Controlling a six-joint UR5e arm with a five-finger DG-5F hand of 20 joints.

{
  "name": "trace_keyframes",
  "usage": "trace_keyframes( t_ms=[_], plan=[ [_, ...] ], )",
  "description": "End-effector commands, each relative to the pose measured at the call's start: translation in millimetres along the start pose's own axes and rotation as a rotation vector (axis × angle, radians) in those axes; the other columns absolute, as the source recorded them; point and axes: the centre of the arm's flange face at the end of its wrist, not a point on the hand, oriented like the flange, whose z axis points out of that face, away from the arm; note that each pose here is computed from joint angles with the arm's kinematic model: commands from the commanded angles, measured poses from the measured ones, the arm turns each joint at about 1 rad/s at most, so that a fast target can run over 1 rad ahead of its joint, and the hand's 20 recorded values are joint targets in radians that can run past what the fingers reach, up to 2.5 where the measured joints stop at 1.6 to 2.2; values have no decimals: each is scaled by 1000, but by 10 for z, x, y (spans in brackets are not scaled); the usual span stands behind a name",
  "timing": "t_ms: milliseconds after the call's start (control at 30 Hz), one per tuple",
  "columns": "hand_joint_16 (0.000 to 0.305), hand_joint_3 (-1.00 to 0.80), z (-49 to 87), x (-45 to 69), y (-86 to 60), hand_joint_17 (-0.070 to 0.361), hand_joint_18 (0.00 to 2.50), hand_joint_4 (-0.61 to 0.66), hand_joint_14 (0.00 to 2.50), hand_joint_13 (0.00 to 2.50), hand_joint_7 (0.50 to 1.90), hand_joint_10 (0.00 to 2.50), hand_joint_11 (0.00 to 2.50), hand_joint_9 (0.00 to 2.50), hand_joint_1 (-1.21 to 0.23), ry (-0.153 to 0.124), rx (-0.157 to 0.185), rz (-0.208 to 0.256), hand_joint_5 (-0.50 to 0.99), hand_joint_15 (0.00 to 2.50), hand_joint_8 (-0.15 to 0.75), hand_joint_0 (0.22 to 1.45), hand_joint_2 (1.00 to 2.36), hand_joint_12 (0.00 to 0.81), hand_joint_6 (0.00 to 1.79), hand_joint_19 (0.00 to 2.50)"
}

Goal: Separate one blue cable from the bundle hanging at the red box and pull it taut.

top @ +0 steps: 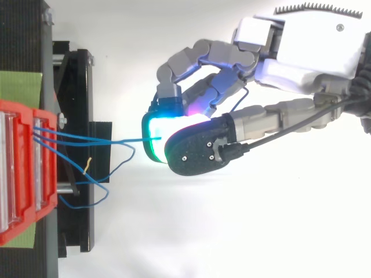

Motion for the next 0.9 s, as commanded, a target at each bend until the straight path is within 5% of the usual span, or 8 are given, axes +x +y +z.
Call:
trace_keyframes(
  t_ms=[0, 867],
  plan=[
    [38, -315, -2, -1, 5, 86, 483, -162, 15, 681, 1110, 20, 764, 930, -691, 0, -1, 0, -225, 406, 235, 722, 1015, 300, 963, 428],
    [38, -308, 2, -1, -5, 85, 469, -154, 16, 675, 1108, 22, 747, 922, -691, -1, 1, 0, -225, 404, 236, 720, 1016, 302, 963, 427]
  ],
)
